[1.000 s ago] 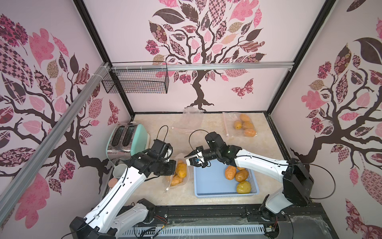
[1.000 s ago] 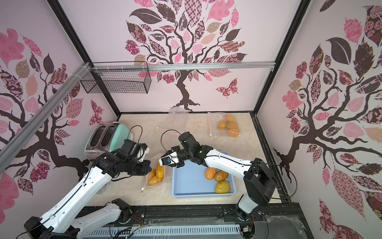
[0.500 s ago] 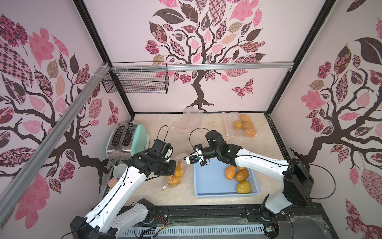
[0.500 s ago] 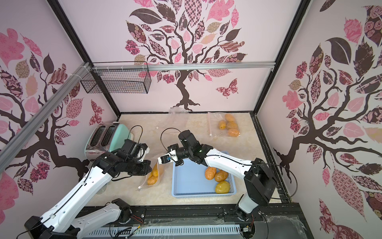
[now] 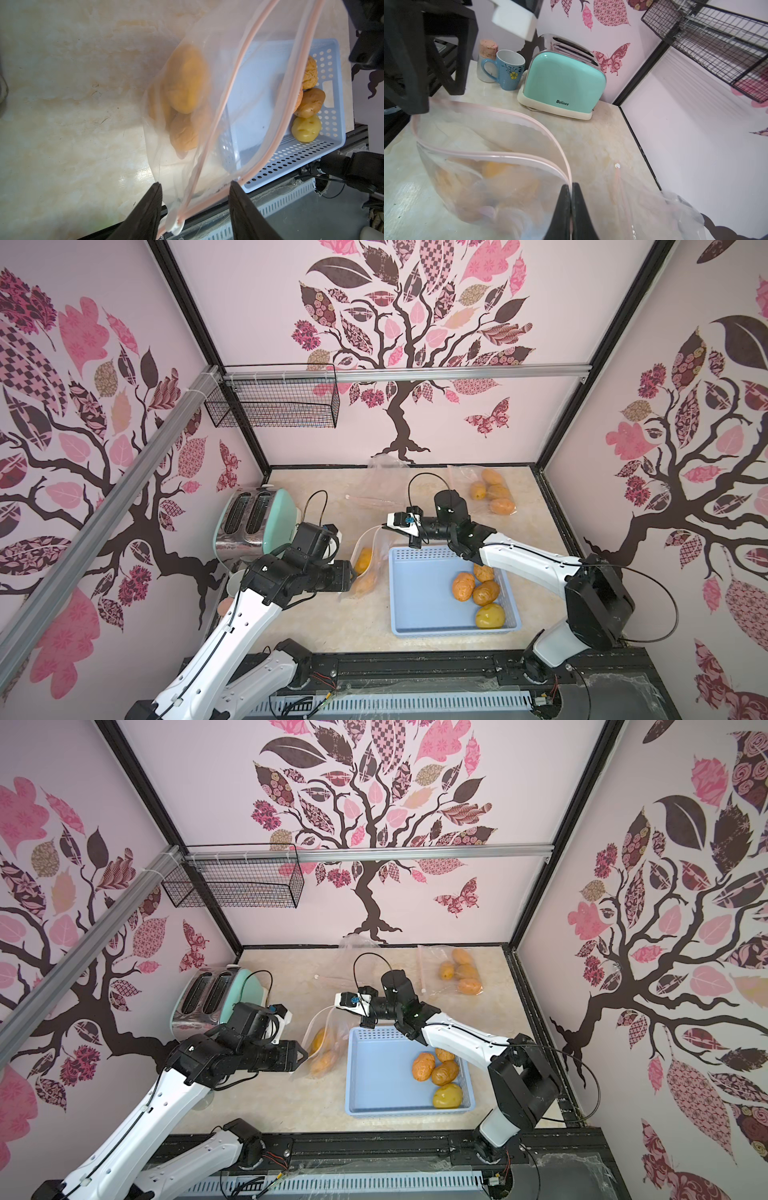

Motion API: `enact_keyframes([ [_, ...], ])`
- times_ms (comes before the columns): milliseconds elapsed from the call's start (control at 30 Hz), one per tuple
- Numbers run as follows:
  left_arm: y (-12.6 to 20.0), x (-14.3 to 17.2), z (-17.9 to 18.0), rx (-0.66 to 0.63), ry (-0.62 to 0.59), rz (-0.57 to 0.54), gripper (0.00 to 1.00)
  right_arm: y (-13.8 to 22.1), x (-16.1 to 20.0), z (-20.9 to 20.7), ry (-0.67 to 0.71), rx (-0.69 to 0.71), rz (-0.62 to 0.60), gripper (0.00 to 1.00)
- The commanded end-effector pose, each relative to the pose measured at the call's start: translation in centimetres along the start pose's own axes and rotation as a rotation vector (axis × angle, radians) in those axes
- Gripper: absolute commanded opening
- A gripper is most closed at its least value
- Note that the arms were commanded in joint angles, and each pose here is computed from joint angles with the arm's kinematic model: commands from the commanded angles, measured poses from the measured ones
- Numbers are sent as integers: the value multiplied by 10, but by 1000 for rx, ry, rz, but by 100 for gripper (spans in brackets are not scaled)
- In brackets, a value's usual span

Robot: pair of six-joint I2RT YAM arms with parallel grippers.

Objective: Put the potatoes into a zipper bag and zip it
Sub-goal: Adjust the zipper food storage bag at the center of the board.

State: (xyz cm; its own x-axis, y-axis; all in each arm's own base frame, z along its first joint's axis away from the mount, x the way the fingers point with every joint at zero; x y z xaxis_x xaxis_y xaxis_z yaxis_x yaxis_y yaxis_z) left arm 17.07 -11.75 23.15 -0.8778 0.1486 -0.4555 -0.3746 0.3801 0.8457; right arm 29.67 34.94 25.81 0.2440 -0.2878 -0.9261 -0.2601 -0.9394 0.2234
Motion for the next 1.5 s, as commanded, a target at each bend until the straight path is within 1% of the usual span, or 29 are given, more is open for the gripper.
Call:
enact_keyframes([
  [0,-4,-2,-5,39,-14,-5,57,-3,-3,-17,-102,48,-22,0],
  [67,-11,1,-5,47,-6,16,61,-3,-5,-23,-132,70,-18,0],
  [200,-18,6,-3,41,-4,48,61,-3,0,-30,-161,79,-13,0],
  [367,-12,6,-6,63,-5,7,61,-2,13,-36,-204,89,-6,0],
  [533,-6,6,-7,74,-30,-19,61,-4,18,-36,-220,83,-3,0],
  [633,-9,7,-11,102,-32,-20,55,-4,18,-36,-228,76,-7,0],
  [700,-12,7,-8,88,-25,-2,49,-5,18,-37,-233,79,-3,0],
  [800,-17,9,-5,69,-14,21,43,-4,18,-38,-240,83,1,0],
  [867,-19,9,1,19,3,31,41,-2,17,-39,-248,81,-4,0],
  [1033,-26,11,2,18,7,66,40,-3,22,-41,-246,93,31,0],
  [1133,-29,13,3,14,10,82,34,-2,26,-43,-251,106,43,0],
  [1333,-27,14,3,16,12,70,24,-1,32,-45,-267,115,55,0],
  [1467,-30,15,4,11,18,75,13,-1,36,-44,-274,113,58,0],
])
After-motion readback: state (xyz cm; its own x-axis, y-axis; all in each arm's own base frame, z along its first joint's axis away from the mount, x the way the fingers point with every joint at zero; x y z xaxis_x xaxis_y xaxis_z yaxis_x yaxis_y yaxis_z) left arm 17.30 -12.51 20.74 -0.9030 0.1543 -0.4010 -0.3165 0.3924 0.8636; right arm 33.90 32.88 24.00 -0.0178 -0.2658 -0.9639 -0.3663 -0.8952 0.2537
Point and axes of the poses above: each gripper's point midway between its finger pads, its own y axis back along the fingers, its own z axis along the line the jaws close on, x = y × z, the point moved 3 cm from there along y, back along the fingers, and after that the axes turned 7 degrees about -y, right-handed, at the moved point
